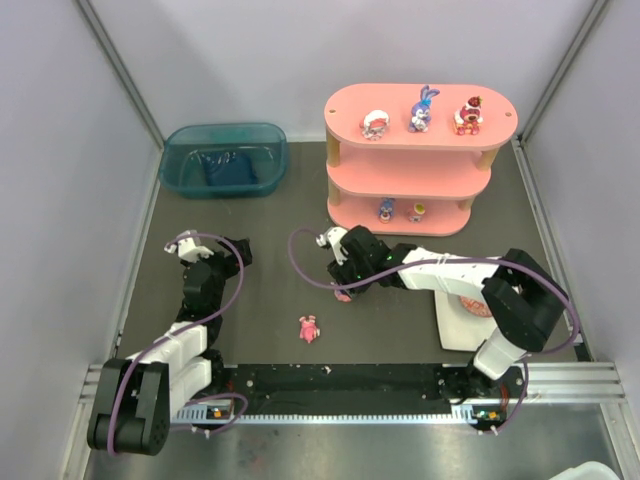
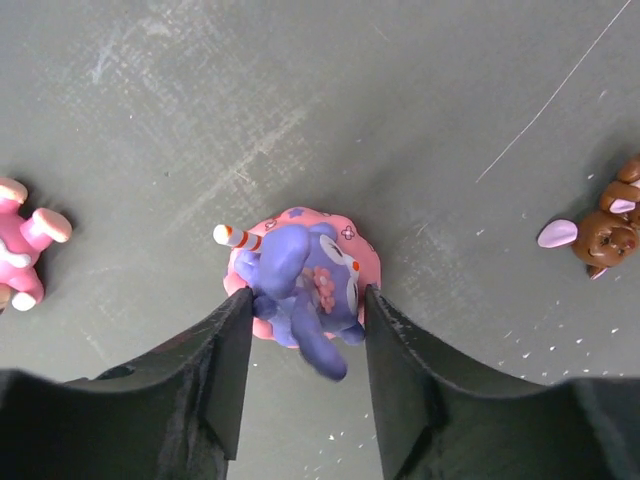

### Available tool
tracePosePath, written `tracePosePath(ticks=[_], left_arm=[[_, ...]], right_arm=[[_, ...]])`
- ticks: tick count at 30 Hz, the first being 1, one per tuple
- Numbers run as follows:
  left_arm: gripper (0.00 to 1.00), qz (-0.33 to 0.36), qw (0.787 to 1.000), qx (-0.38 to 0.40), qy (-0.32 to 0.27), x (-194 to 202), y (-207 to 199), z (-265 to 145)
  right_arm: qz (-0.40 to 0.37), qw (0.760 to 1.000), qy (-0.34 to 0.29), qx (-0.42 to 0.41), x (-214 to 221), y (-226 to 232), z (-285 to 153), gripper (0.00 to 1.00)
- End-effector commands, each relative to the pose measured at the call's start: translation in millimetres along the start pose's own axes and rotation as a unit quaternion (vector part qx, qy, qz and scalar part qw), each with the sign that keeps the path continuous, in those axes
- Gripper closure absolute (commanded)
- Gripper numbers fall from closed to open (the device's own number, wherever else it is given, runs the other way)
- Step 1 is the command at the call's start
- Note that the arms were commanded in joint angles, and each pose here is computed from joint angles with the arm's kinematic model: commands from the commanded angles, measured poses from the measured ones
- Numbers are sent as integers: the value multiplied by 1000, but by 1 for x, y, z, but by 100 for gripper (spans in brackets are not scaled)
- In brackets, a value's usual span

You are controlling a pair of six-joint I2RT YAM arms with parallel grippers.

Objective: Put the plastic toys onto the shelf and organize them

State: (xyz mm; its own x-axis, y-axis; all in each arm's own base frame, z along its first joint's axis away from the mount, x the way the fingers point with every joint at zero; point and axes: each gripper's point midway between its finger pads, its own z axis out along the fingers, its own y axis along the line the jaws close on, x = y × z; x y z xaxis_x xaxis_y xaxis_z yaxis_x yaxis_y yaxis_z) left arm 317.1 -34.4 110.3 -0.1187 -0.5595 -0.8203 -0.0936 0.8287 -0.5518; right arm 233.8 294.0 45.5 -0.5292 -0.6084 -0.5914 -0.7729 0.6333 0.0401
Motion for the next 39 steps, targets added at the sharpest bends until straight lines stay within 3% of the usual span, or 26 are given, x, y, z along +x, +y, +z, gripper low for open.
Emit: tracePosePath(ticks=[1,3,4,6,11,15,20,21,27,34,37,39], left_arm=[[3,-1,999,18,-30,-19,-12,4],[3,-1,999,16,-31,-19,-11,4],[3,-1,999,16,-31,-18,-11,3],[3,-1,999,17,-30,-18,-11,4],[3,-2,999,18,-29,-18,-12,4],[3,-3,999,17,-28,-17,-11,4],[3,-4,999,17,-29,-18,-11,3],[3,-4,999,17,-30,-18,-11,3],[2,-4,999,17,-30,-18,-11,3],[2,-3,999,17,-30,-18,-11,3],[3,-3,999,17,-30,-18,-11,3],[3,-4,999,17,-30,-18,-11,3]], right_arm=[[9,1000,-11,4,-12,-3,3,64],[24,1000,-8,4,-10,-1,3,72],[29,1000,-7,5,-8,-1,3,85],[55,998,-12,17,-7,-3,1,100],[145,987,-32,57,-8,-9,-13,100],[304,940,-67,141,-5,-16,-30,100],[393,887,-129,206,-11,-10,-47,100],[402,884,-126,204,-11,-8,-46,85],[411,890,-102,168,-7,7,-39,46],[397,907,-80,116,0,25,-38,36],[365,920,-96,108,-7,23,-48,34],[290,945,-101,107,-11,19,-54,33]])
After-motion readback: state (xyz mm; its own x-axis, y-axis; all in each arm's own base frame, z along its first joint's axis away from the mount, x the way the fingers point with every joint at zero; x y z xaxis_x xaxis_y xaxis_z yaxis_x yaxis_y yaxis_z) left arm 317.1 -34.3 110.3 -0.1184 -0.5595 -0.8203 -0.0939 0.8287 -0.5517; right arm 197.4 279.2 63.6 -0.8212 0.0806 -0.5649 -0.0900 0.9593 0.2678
